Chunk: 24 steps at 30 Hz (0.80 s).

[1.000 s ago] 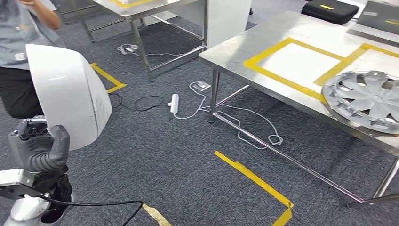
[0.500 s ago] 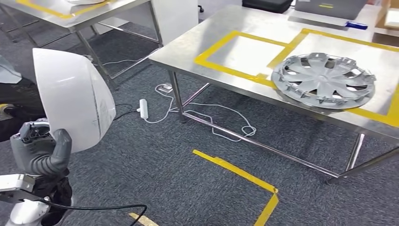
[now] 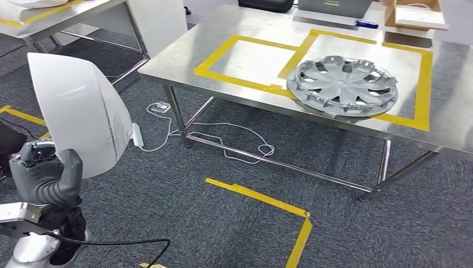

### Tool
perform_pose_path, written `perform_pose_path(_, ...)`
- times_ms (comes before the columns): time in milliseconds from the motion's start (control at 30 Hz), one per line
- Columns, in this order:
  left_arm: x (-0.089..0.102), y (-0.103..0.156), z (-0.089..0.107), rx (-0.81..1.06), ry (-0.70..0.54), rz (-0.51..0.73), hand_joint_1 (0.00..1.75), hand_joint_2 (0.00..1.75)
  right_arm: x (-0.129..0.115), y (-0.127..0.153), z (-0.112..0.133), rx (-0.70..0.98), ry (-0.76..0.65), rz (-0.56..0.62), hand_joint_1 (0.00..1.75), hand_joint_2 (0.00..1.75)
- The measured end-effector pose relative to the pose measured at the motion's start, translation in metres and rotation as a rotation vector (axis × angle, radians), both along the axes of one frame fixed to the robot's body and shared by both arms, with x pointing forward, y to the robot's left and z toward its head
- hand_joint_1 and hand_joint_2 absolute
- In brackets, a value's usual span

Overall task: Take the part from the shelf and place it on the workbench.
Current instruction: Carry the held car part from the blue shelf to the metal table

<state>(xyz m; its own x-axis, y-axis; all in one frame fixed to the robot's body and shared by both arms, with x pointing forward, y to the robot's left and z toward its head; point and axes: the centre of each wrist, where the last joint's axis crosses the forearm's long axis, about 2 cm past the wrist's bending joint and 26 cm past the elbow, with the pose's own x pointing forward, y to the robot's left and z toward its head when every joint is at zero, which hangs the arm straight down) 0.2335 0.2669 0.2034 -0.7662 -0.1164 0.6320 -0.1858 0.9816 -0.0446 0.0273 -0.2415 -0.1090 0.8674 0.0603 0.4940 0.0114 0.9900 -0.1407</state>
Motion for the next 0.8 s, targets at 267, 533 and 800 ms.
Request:
perform_pose_path(267,0.0003,-0.0010,0.0005,-0.004,-0.002,0.000,1.75,1.75,0.0007,-0.0014,-0.0001,-0.002,-0.004,0.001,0.00,1.75)
perform_pose_path(533,0.0003,-0.0013,0.0006,-0.004,-0.002,0.002,1.75,1.75,0.0003,-0.0012,-0.0001,-0.001,-0.004,0.003,0.00,1.75)
perform_pose_path(800,0.0000,-0.0011,0.0004,0.002,-0.003,0.011,1.75,1.75,-0.0007,-0.0007,-0.0002,-0.001,0.004,0.011,0.00,1.75)
